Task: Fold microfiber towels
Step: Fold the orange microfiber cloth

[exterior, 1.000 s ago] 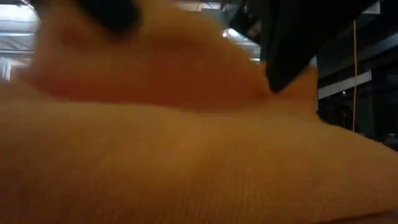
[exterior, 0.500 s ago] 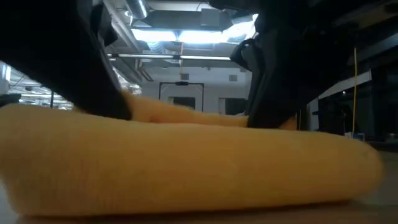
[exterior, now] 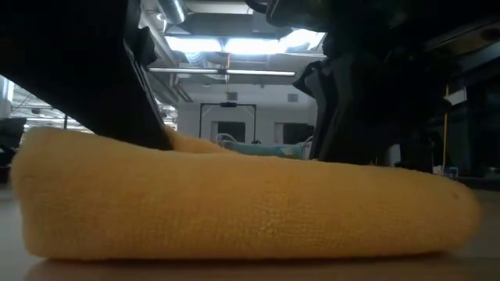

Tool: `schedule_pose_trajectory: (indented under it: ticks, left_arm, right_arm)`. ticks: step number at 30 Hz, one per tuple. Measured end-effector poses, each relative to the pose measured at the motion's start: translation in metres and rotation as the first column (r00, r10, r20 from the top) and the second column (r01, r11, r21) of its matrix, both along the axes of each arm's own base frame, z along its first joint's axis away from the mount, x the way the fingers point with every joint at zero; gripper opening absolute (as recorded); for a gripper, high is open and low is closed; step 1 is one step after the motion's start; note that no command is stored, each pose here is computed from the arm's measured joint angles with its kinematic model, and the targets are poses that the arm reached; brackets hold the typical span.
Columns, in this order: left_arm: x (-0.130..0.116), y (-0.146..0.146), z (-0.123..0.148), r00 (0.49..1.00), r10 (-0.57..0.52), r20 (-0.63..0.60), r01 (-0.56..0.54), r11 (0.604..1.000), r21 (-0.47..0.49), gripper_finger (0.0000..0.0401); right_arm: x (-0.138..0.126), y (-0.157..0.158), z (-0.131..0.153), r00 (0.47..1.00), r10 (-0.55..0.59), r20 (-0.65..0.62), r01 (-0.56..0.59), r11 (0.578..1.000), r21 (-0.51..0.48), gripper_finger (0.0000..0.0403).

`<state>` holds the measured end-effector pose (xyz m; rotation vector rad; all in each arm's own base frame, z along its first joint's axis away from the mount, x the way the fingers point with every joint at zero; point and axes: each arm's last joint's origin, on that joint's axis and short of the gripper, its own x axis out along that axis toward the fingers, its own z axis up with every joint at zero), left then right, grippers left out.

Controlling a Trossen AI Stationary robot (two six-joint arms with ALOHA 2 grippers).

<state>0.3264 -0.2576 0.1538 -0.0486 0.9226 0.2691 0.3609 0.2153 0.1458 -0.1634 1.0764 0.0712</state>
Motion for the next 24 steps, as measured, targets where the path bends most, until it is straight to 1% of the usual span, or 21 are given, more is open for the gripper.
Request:
schedule_pose_trajectory:
  ticks: [7,10,13,17,19,21,24]
  left_arm:
    - [0.000,0.000,0.000,1.000,-0.001,0.000,0.001,1.000,-0.002,0.0018]
    - [0.000,0.000,0.000,1.000,-0.002,-0.013,0.001,1.000,-0.012,0.0033]
    - [0.001,0.002,-0.001,1.000,0.002,-0.030,-0.003,0.999,-0.038,0.0066]
    - [0.003,0.005,-0.001,0.999,0.013,-0.035,-0.014,0.999,-0.043,0.0121]
    - [0.004,0.006,-0.001,0.999,0.016,-0.036,-0.018,0.999,-0.043,0.0142]
    - [0.005,0.007,-0.001,0.999,0.018,-0.036,-0.019,0.999,-0.043,0.0154]
    - [0.005,0.007,-0.001,0.999,0.017,-0.035,-0.018,0.999,-0.044,0.0160]
  right_arm:
    - [0.000,-0.001,0.000,1.000,0.002,-0.002,-0.002,1.000,0.001,0.0050]
    - [0.000,-0.001,0.000,1.000,0.006,-0.007,-0.006,1.000,0.006,0.0064]
    - [0.000,-0.001,0.000,1.000,0.005,-0.007,-0.005,1.000,0.006,0.0096]
    - [0.001,-0.002,0.001,1.000,-0.009,0.008,0.009,1.000,-0.016,0.0152]
    - [0.003,-0.001,0.003,1.000,-0.003,0.015,0.003,1.000,-0.016,0.0176]
    - [0.005,0.000,0.009,1.000,0.009,0.015,-0.008,1.000,-0.023,0.0195]
    - [0.008,0.002,0.023,1.000,0.010,0.004,-0.010,0.999,-0.033,0.0212]
